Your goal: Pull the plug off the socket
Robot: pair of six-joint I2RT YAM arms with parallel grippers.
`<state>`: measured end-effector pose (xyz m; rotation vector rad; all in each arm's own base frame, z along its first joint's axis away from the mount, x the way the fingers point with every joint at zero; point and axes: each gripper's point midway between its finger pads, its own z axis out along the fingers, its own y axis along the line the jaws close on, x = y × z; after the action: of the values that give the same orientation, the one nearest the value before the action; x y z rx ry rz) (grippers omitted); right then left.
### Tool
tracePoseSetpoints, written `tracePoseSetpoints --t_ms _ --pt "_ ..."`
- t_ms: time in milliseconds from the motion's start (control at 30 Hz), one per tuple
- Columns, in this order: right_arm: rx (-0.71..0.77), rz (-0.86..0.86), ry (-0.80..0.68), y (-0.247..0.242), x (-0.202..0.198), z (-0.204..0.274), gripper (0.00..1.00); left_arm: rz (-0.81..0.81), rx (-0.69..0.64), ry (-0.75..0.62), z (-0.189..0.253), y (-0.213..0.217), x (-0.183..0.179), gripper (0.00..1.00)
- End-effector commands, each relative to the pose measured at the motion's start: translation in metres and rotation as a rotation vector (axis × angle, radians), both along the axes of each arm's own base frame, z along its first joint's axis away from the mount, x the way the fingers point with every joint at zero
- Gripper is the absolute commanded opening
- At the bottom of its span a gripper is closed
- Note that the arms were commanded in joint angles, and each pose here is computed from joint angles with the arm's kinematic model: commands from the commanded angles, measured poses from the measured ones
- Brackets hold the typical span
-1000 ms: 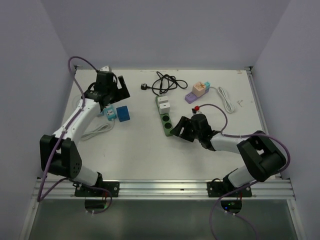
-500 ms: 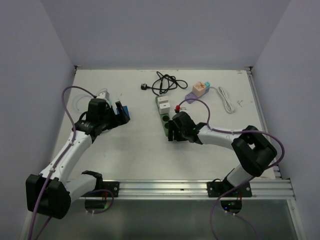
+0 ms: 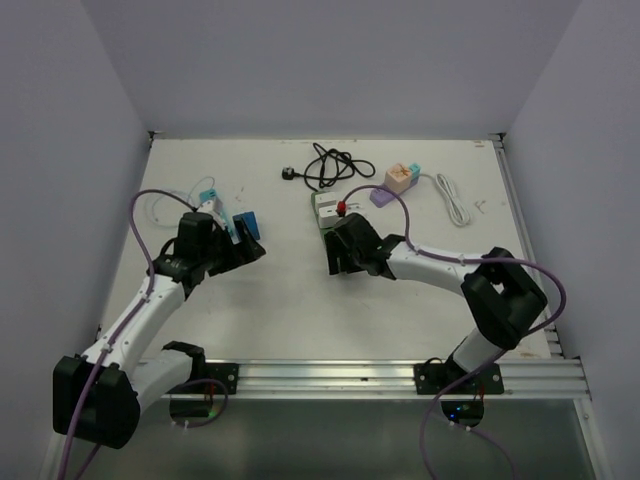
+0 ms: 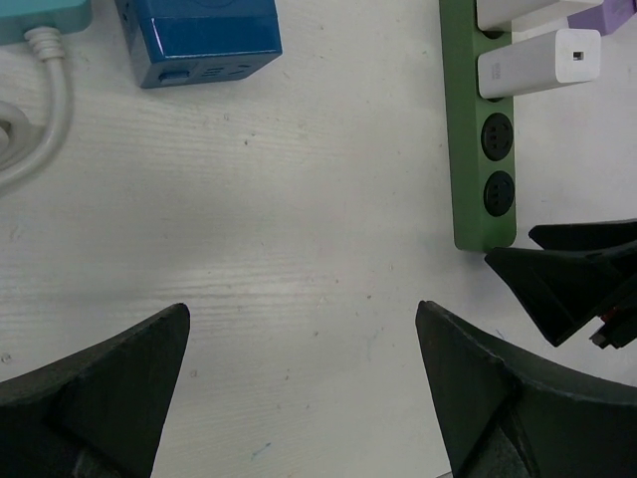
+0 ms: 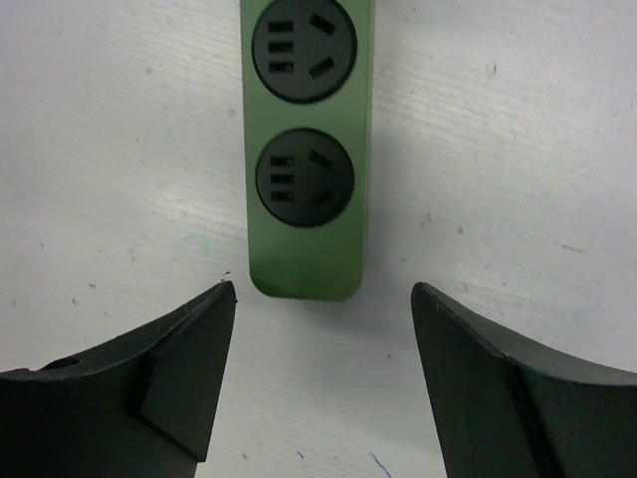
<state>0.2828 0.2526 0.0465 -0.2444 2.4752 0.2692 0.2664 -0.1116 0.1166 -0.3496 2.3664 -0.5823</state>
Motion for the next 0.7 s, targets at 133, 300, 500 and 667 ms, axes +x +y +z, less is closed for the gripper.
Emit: tracePoseSetpoints --t_ms 133,300,500,667 --pt "-0.044 0.021 -0.048 0.019 0.03 -0.003 0.75 -0.015 -0.063 -0.042 0.003 -0.009 0.004 1.0" --pt "-0.071 0.007 -0.034 0.02 0.033 -0.017 0.63 -0.023 -0.075 -0.032 -0.003 -0.012 0.003 1.0" --pt "0.021 0.052 -0.031 0.032 0.023 -0.013 0.16 -0.025 -0.114 -0.027 -0.006 -0.017 0.001 1.0" --pt "0.183 0.124 -0.013 0.045 -0.001 0.0 0.0 -0.016 -0.17 -0.007 -0.007 -0.026 0.002 1.0"
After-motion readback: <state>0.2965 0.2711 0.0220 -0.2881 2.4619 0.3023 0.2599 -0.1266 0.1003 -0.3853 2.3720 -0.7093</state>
